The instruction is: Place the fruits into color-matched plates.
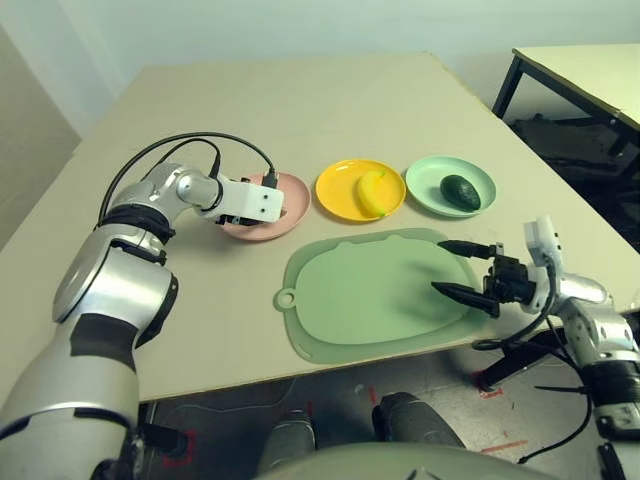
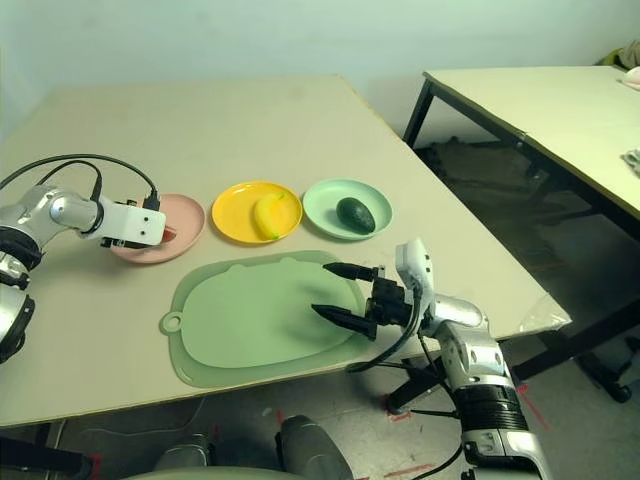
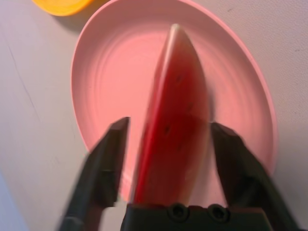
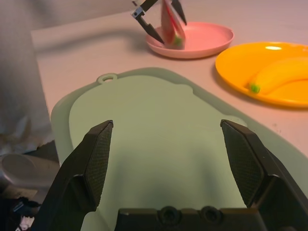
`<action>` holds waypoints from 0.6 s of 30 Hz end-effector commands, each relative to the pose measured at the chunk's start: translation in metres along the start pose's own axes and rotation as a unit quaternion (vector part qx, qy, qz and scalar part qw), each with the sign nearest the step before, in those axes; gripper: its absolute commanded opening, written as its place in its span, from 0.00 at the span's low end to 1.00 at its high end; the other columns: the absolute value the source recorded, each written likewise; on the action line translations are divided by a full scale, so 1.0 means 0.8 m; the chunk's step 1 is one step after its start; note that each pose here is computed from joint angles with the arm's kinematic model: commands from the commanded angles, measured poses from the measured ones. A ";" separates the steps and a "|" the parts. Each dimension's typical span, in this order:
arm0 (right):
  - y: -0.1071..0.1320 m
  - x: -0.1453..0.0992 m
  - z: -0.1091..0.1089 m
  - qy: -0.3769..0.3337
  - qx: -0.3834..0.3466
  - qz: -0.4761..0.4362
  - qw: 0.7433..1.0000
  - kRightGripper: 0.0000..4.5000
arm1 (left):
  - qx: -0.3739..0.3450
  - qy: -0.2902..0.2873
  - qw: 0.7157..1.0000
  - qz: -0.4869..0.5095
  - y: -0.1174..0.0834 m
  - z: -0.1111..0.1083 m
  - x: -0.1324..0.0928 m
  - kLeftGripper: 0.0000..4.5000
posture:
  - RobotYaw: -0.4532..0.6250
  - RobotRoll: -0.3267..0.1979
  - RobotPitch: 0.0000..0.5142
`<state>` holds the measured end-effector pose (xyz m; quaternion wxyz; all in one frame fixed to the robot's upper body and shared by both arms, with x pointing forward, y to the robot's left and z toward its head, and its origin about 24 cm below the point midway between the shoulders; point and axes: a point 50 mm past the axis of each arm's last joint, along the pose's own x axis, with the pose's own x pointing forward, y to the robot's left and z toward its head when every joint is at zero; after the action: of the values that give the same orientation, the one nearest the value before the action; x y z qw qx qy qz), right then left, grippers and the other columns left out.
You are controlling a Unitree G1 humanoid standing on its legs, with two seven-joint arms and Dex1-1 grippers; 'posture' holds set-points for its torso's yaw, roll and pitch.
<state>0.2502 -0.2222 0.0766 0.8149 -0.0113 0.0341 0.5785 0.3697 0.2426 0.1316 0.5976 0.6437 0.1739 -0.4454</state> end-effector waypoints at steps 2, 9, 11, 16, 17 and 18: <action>0.000 -0.004 0.002 -0.001 -0.002 -0.003 1.000 1.00 | -0.005 0.000 1.000 -0.011 -0.007 -0.001 0.004 0.99 | 0.24 0.62 0.00; -0.004 0.001 0.004 -0.001 -0.003 0.002 1.000 1.00 | -0.013 -0.009 1.000 -0.006 -0.005 -0.004 -0.002 0.99 | 0.25 0.62 0.00; -0.005 0.000 0.005 -0.002 -0.004 0.003 1.000 1.00 | -0.022 -0.022 1.000 -0.001 -0.002 -0.004 -0.008 0.99 | 0.25 0.62 0.00; -0.012 -0.003 0.013 -0.005 -0.014 -0.004 1.000 1.00 | -0.063 -0.101 0.992 0.031 0.009 0.001 -0.027 0.99 | 0.26 0.62 0.00; -0.014 -0.004 0.015 -0.007 -0.017 -0.008 1.000 1.00 | -0.077 -0.124 0.988 0.040 0.013 0.003 -0.031 0.99 | 0.27 0.62 0.00; -0.018 -0.005 0.020 -0.015 -0.020 -0.019 1.000 1.00 | -0.096 -0.158 0.981 0.055 0.016 0.004 -0.039 0.99 | 0.27 0.62 0.00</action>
<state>0.2594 -0.2243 0.0850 0.8160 -0.0193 0.0242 0.5772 0.3634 0.2464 0.1567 0.6808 0.5439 0.1091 -0.4783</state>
